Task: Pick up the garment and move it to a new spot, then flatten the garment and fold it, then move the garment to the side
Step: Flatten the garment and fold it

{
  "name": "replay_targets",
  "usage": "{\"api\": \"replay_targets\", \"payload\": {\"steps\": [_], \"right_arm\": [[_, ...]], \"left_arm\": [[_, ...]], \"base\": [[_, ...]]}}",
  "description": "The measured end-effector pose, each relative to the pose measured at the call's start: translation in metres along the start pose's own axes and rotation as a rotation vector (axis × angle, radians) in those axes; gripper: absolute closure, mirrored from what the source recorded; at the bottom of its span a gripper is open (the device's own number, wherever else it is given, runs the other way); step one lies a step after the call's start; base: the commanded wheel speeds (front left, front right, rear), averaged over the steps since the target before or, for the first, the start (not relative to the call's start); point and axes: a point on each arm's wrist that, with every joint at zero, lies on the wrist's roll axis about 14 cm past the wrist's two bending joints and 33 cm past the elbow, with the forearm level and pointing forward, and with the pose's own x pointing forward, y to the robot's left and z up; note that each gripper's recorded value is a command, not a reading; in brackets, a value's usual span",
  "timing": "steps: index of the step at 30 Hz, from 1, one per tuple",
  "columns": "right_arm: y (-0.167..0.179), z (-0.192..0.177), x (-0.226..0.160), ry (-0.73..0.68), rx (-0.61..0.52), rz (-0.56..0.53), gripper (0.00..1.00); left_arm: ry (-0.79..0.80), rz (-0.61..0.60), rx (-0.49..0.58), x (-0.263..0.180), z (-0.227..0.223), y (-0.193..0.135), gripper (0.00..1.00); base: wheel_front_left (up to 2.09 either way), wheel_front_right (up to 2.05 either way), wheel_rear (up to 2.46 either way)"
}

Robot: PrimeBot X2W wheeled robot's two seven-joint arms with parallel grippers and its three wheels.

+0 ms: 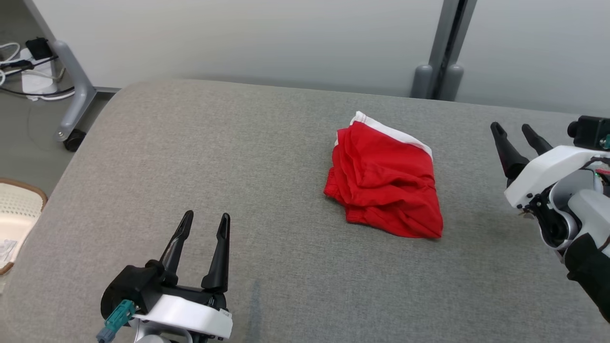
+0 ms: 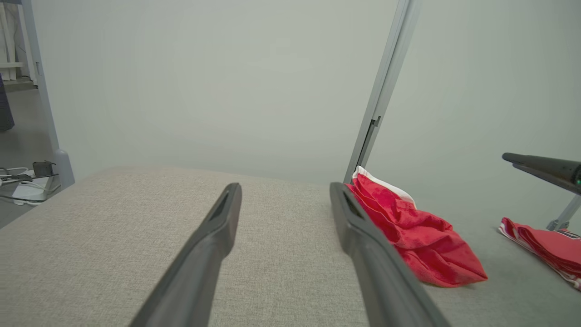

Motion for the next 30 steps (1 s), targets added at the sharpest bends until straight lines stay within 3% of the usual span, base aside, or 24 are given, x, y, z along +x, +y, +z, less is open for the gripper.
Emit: {"api": "replay_targets", "payload": {"steps": [1,3,12,21,30], "right_arm": [[0.001,-0.004,0.001,0.007,-0.003,0.002,0.51],[0.003,-0.011,0.004,0.025,-0.011,0.001,1.00],[0.001,-0.062,0.024,0.268,-0.060,-0.015,1.00],[0.068,-0.119,0.028,0.442,0.084,0.140,1.00],[0.155,-0.143,0.001,0.519,0.149,0.375,1.00]], "left_arm": [[-0.002,0.006,0.001,-0.001,0.001,0.002,0.00],[-0.005,0.016,0.003,-0.002,0.002,0.005,0.00],[0.011,0.063,0.008,-0.007,-0.001,0.019,0.00],[0.016,0.135,0.016,-0.018,0.000,0.039,0.00],[0.005,0.156,0.017,-0.025,0.003,0.044,0.00]], "base": [[0.00,0.00,0.00],[0.00,0.00,0.00],[0.00,0.00,0.00],[0.00,0.00,0.00],[0.00,0.00,0.00]]}}
